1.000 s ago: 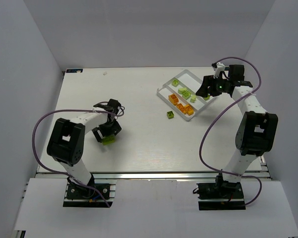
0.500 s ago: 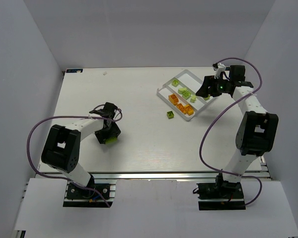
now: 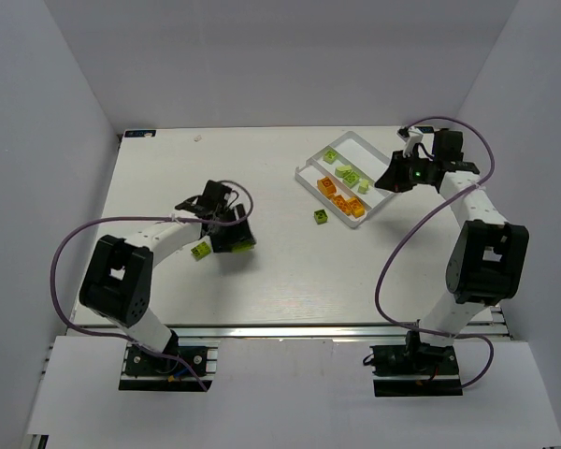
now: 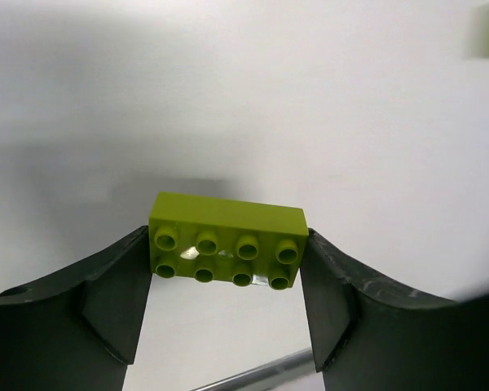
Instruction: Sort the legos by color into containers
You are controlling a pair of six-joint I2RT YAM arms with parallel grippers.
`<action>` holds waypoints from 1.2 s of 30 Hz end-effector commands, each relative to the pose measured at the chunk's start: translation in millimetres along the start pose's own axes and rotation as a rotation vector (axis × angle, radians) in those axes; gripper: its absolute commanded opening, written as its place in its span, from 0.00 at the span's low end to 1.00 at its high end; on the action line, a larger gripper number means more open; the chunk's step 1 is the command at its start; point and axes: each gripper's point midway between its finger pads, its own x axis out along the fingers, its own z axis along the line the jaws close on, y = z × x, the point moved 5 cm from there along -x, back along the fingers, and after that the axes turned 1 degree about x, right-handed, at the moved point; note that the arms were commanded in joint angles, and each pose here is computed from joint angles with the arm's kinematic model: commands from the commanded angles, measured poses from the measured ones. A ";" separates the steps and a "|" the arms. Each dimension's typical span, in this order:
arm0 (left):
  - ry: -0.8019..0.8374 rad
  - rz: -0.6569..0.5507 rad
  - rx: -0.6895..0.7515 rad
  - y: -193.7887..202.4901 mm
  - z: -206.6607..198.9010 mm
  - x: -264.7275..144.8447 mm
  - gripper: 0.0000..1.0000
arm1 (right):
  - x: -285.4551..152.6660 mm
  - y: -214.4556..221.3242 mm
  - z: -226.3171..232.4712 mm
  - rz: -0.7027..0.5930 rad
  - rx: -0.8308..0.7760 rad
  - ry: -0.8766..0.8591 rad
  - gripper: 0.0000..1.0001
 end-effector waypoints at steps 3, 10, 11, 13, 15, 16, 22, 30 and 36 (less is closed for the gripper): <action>0.610 -0.160 0.257 -73.2 -143.4 -39.4 0.00 | -17.7 -10.5 17.2 -0.071 -0.092 -0.027 0.00; 0.944 -0.285 0.262 -160.3 -281.9 -1.0 0.00 | -27.3 -6.5 21.8 -0.118 -0.077 0.039 0.00; 0.966 -0.314 0.255 -172.6 -292.7 4.5 0.00 | -28.9 -6.4 21.8 -0.123 -0.078 0.049 0.00; 1.045 -0.397 0.257 -189.0 -332.4 14.8 0.00 | -31.2 -4.2 25.6 -0.133 -0.077 0.055 0.00; 1.093 -0.519 0.206 -204.7 -346.6 13.9 0.00 | -34.9 -3.1 26.9 -0.142 -0.079 0.068 0.00; 1.135 -0.577 0.166 -205.2 -351.7 18.8 0.00 | -35.8 -2.5 27.7 -0.145 -0.081 0.070 0.00; 1.095 -0.779 0.009 -220.4 -361.2 36.2 0.00 | -39.0 7.0 30.3 -0.146 -0.075 0.071 0.00; 1.127 -0.667 0.014 -203.3 -366.7 33.8 0.00 | -24.5 -5.0 21.2 -0.193 -0.166 0.030 0.51; 1.155 -0.498 -0.194 -185.5 -361.0 1.6 0.00 | -14.2 -27.4 14.4 -0.351 -0.221 -0.005 0.74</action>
